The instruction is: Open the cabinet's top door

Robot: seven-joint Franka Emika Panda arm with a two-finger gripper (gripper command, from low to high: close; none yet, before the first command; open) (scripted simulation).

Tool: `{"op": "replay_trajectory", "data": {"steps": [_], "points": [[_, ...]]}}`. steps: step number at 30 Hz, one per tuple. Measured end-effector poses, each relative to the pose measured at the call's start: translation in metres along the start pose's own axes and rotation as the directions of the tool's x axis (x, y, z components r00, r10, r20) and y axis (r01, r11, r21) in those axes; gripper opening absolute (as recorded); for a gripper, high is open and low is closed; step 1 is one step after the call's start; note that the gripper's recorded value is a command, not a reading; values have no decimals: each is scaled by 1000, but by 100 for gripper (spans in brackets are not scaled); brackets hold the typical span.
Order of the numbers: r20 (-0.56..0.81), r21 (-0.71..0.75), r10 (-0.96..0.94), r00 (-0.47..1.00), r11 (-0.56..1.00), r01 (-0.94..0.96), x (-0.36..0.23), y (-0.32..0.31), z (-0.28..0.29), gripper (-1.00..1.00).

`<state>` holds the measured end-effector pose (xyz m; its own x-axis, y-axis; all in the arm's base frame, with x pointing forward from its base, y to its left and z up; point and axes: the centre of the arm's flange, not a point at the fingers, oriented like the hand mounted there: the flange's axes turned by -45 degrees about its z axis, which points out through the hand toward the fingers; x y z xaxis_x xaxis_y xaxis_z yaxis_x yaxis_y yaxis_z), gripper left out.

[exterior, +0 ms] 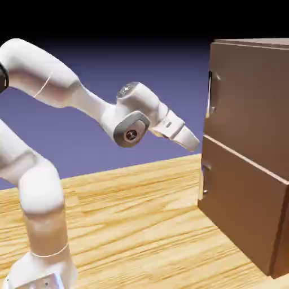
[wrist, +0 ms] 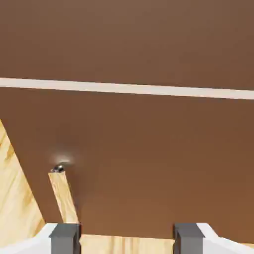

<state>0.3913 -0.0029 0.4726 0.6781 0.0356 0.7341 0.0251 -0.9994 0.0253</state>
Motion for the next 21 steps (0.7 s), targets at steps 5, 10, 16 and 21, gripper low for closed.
{"op": "replay_trajectory", "data": {"steps": [5, 10, 16, 21], "points": [[-53, -11, 27, 998, 1000, -28, 19, 12, -16, 0], [-109, -16, 49, 993, 999, -51, 33, 21, -31, 0], [-178, -15, 68, 982, 997, -72, 47, 26, -48, 0], [-238, -12, 77, 968, 997, -82, 56, 26, -59, 0]]}}
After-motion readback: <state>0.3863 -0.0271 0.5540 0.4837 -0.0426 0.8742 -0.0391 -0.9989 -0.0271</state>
